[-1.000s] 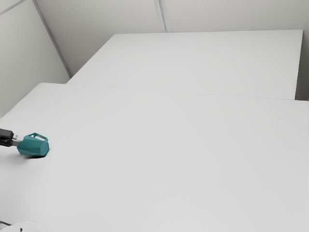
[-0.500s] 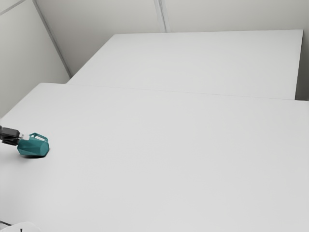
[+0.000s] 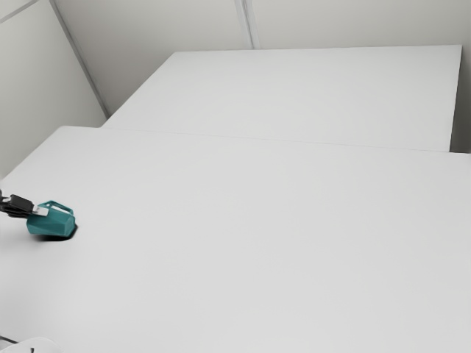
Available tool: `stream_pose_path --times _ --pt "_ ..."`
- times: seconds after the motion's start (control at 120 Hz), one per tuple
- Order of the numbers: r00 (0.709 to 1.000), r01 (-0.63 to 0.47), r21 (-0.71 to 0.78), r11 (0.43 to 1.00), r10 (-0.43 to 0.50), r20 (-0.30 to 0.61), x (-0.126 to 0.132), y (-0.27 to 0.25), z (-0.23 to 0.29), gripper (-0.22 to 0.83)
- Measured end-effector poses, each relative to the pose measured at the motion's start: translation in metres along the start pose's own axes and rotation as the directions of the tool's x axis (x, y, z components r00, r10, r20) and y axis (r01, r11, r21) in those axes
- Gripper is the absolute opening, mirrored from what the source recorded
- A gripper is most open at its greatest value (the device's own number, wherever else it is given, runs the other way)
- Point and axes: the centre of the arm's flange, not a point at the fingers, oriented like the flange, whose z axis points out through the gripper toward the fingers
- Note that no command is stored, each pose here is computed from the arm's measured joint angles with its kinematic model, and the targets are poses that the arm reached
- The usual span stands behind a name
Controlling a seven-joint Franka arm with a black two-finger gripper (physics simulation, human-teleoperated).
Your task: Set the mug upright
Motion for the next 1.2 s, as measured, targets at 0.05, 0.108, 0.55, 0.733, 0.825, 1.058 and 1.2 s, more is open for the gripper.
stream_pose_path --times 0.05,0.108,0.55,0.733,0.825,1.058,1.2 --pt "1.0 -0.008 -0.002 1.0 0.008 0.005 0.004 0.003 0.002 -0.07" --pt "1.0 -0.025 -0.003 1.0 0.025 0.014 0.011 0.009 0.007 -0.1" --pt "0.91 -0.303 0.095 0.948 0.258 0.324 0.122 0.173 0.067 -0.16" --pt "0.857 -0.378 0.172 0.91 0.274 0.437 0.139 0.233 0.1 -0.16" --pt "0.829 -0.411 0.209 0.887 0.268 0.49 0.141 0.26 0.111 -0.16" --pt "0.796 -0.45 0.32 0.834 0.213 0.566 0.137 0.302 0.136 -0.17" --pt "0.787 -0.455 0.381 0.805 0.164 0.594 0.128 0.319 0.152 -0.17"
